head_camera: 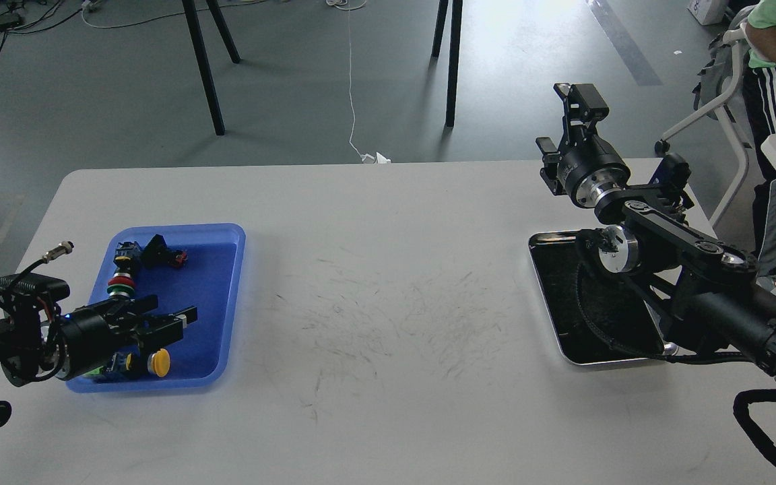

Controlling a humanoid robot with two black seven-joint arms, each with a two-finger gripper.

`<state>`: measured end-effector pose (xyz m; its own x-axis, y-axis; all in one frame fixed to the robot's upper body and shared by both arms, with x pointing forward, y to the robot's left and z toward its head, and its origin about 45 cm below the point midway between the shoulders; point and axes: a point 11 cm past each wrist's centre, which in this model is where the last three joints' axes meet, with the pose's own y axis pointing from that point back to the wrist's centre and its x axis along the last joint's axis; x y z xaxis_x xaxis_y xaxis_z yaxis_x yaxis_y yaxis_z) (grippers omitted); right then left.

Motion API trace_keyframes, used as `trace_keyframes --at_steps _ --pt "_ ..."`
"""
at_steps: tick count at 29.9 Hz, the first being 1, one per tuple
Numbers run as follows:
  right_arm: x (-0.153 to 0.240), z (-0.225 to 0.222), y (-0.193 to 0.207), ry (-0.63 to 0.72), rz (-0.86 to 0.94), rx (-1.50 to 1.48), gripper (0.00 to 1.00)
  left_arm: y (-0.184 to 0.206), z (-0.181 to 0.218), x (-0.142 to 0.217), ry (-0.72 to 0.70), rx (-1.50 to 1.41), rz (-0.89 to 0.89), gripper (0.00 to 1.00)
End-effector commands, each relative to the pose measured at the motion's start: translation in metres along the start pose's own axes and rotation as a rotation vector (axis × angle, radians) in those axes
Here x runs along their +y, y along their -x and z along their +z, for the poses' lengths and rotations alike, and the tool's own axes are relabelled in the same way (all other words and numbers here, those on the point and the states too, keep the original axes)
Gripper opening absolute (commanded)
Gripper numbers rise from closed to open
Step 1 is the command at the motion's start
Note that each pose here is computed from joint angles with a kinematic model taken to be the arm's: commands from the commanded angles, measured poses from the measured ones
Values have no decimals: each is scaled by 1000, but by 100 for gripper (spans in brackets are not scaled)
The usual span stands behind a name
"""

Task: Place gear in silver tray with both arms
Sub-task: 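Lower the left gripper into the blue tray toward another part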

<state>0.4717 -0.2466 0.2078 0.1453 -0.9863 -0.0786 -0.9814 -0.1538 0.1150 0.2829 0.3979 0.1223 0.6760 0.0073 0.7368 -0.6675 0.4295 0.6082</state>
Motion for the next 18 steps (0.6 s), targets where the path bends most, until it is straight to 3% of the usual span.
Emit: trace_keyframes --at_steps 1,18 --pt "0 2 1 4 -4 6 96 8 -4 -1 -12 -15 -20 87" --pt "0 2 1 5 -4 11 96 10 2 1 17 -35 -10 87"
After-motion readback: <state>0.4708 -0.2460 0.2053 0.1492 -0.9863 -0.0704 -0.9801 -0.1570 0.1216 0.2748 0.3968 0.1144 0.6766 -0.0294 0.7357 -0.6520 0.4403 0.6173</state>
